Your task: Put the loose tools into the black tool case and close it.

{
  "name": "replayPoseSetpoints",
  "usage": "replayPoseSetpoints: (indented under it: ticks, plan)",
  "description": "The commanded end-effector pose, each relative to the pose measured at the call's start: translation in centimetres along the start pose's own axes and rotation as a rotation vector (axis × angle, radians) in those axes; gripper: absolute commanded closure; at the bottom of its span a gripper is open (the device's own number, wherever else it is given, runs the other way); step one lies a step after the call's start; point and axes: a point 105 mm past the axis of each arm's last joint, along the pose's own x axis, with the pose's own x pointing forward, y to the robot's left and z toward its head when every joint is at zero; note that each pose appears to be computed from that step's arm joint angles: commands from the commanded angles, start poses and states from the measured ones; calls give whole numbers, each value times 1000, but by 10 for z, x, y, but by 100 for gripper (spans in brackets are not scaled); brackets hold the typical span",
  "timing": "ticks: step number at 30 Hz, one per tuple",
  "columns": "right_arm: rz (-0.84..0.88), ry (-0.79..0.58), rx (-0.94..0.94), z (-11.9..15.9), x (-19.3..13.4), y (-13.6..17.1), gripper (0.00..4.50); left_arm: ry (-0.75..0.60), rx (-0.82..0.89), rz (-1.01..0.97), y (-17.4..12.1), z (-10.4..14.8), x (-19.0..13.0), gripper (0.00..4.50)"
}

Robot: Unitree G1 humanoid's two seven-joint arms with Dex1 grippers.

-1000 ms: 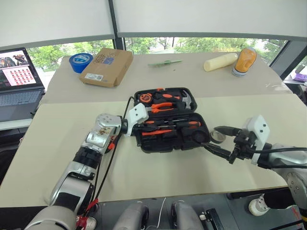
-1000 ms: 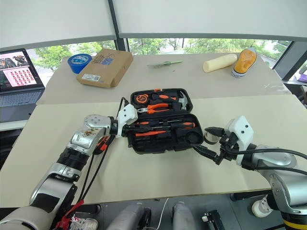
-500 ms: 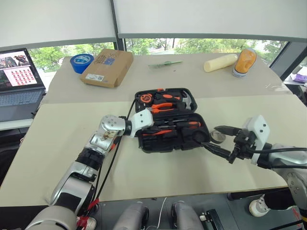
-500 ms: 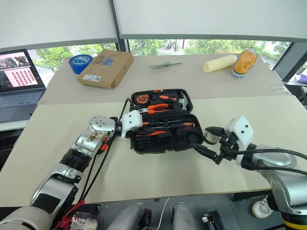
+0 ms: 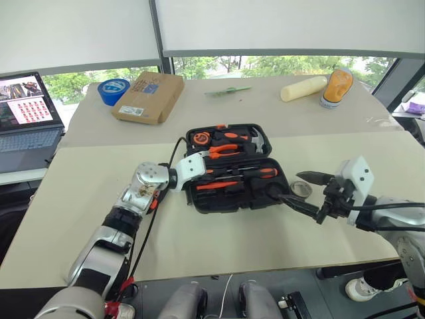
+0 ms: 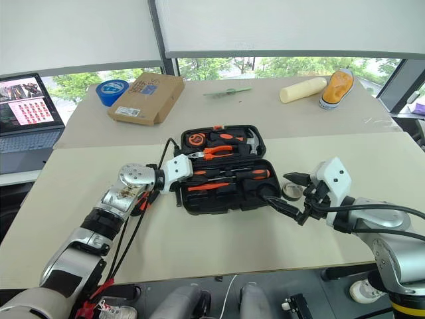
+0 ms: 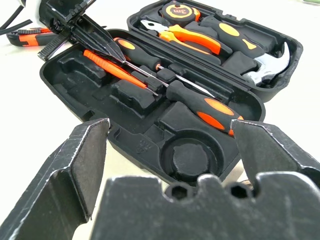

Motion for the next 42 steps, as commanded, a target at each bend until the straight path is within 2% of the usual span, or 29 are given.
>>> replayPoseSetpoints:
  ticks: [1, 5, 8, 17, 21, 27, 32, 34, 39, 42]
  plan:
    - [-11, -33, -27, 9, -2, -2, 0, -20, -56, -22, -4, 3, -1, 449]
    - [-10, -31, -27, 8, -2, -1, 0, -148, -78, -15, 8, 34, -14, 449]
    - [-10, -30, -26, 7, -2, -1, 0, -167, -90, -43, 5, 41, -17, 449]
    - [-8, -31, -29, 8, -2, 0, 0, -61, -99, -56, -6, 16, -6, 449]
    - [-8, -26, -31, 7, -4, 0, 0, 20, -103, -84, -18, -8, 0, 449]
    - [-7, -25, -31, 7, -4, 0, 0, 56, -82, -114, -31, -21, -1, 449]
    - [-4, -25, -31, 7, -4, 1, 0, 76, -97, -92, -30, -27, -2, 449]
    - [-1, -24, -32, 7, -3, 1, 0, 45, -96, -70, -24, -21, -3, 449]
    - [3, -23, -31, 6, -3, 2, 0, -90, -117, -20, -5, 12, -9, 449]
    - [5, -23, -30, 6, -2, 2, 0, -104, -116, -17, -3, 15, -9, 449]
